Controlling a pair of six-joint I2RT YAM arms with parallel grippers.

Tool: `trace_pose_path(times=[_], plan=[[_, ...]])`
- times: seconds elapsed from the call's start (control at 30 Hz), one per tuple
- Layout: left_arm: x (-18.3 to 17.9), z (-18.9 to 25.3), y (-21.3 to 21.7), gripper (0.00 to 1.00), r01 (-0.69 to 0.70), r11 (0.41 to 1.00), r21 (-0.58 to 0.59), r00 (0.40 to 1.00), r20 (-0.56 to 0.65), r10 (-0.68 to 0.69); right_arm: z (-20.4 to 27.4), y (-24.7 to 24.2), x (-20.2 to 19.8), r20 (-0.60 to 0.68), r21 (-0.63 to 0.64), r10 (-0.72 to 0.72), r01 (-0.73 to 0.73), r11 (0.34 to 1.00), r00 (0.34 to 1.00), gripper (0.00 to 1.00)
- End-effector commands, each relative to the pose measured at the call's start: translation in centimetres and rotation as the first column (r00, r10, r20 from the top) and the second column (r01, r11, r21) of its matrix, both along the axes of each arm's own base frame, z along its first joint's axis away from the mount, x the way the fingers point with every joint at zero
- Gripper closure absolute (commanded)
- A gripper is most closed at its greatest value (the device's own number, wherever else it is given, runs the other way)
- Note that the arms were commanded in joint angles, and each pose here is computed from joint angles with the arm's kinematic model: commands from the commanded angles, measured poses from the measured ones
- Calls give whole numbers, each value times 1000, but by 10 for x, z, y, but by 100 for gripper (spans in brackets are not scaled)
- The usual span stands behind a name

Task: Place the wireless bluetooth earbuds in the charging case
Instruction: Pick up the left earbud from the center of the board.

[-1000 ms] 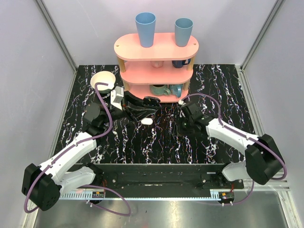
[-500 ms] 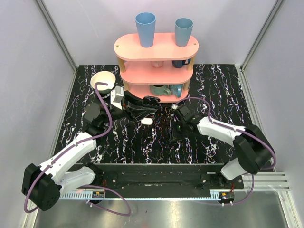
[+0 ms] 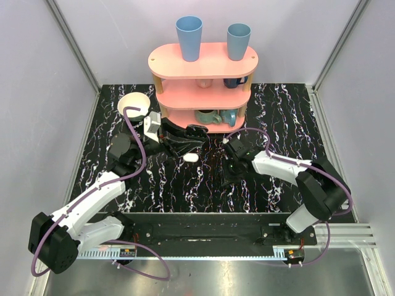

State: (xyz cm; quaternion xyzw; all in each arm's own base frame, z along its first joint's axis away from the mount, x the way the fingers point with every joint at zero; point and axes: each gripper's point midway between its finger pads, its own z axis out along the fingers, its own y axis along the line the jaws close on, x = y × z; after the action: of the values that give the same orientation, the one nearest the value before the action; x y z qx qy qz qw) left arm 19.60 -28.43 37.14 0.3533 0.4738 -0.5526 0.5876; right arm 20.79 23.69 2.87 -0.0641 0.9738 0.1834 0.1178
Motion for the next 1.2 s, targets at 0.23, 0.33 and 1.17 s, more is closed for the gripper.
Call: trace_pose_path(times=[0.23, 0.33, 1.17], plan=[[0, 9, 1, 100, -13, 1000, -24, 1000, 27, 13, 0, -7, 8, 39, -76, -2, 5, 997, 999, 71], [1, 9, 1, 100, -15, 1000, -25, 999, 29, 15, 1, -9, 8, 40, -87, 1, 3, 996, 999, 72], [1, 6, 0, 98, -8, 1000, -20, 1000, 17, 9, 2, -25, 7, 67, -201, -11, 24, 979, 998, 80]])
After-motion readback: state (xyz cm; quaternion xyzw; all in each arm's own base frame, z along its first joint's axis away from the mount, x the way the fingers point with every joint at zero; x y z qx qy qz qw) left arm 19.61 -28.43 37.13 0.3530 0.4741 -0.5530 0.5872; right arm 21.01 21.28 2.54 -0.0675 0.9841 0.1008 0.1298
